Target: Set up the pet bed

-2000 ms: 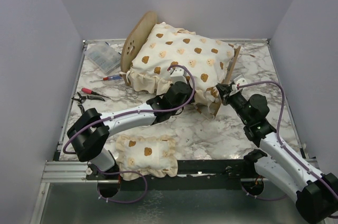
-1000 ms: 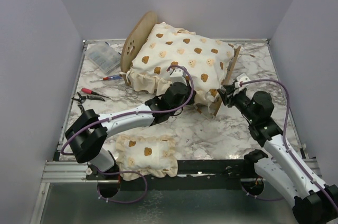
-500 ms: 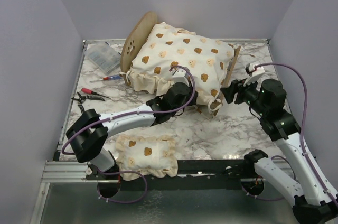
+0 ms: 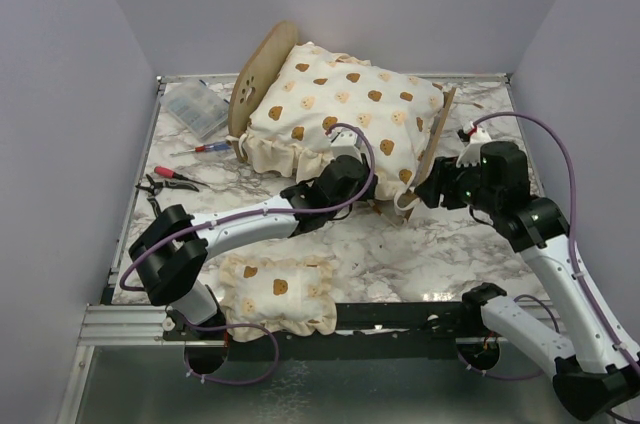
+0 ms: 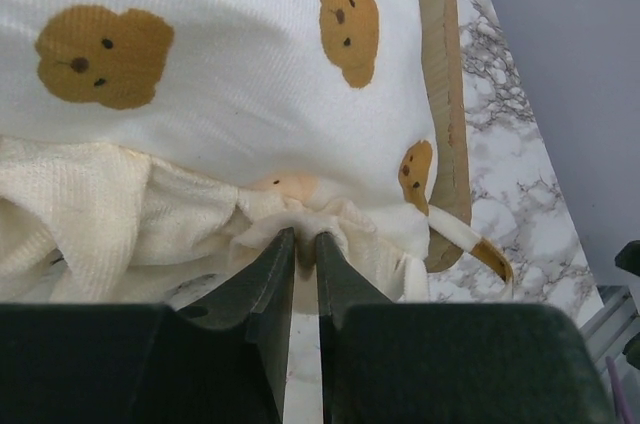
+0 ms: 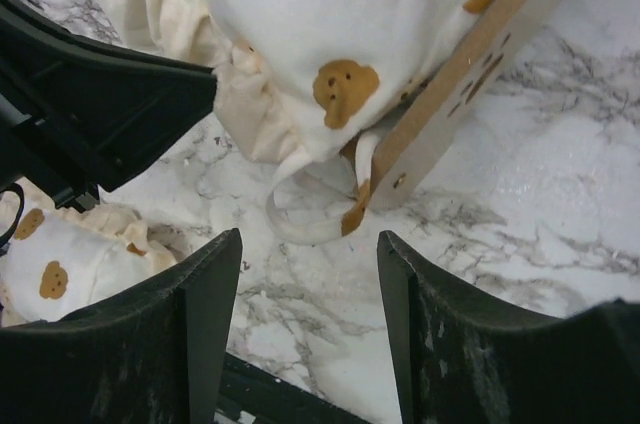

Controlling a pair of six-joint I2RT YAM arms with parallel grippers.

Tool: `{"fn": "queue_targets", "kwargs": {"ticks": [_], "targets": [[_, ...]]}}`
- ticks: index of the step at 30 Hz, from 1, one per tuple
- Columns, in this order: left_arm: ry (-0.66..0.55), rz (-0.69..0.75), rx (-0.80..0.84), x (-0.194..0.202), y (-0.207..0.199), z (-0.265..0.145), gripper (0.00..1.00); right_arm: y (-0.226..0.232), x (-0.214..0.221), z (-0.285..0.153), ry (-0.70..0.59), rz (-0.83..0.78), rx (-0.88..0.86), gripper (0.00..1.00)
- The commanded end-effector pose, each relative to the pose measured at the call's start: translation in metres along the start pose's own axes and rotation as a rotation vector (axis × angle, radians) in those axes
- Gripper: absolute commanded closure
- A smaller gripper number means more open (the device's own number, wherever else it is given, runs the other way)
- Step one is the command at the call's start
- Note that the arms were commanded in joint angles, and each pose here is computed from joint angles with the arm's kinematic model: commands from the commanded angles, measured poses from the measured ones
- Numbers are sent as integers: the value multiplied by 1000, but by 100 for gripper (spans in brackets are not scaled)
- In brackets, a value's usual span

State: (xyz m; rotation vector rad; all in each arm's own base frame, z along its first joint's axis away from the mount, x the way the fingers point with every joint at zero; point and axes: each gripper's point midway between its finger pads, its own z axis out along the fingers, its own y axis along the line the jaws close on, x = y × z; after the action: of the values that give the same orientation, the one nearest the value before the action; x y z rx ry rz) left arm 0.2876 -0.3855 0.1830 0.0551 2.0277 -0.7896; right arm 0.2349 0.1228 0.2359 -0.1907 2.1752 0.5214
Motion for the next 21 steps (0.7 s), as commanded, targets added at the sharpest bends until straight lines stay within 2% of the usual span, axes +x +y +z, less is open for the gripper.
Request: {"fn": "queue_targets", "kwargs": {"ticks": [1, 3, 6, 11, 15, 16, 19, 21], "targets": [[-6, 19, 24, -7, -12, -3, 83, -10, 29, -6, 88, 168, 83, 41], [2, 41, 36, -5, -14, -3, 78, -10, 35, -1, 83, 209, 79, 41], [3, 91, 52, -7, -15, -10, 63, -16, 35, 10, 49, 246, 104, 43], [-1, 178, 76, -10, -9, -31, 48, -31, 32, 34, 32, 305, 180, 43], [5, 234, 106, -7, -6, -49, 43, -28, 35, 46, 44, 324, 153, 46], [4, 244, 115, -7, -5, -53, 43, -28, 36, 48, 47, 325, 150, 53], [19, 267, 139, -1, -4, -61, 42, -29, 31, 51, 43, 315, 159, 83], [31, 269, 151, 4, -3, -65, 42, -29, 22, 50, 39, 304, 167, 94]]}}
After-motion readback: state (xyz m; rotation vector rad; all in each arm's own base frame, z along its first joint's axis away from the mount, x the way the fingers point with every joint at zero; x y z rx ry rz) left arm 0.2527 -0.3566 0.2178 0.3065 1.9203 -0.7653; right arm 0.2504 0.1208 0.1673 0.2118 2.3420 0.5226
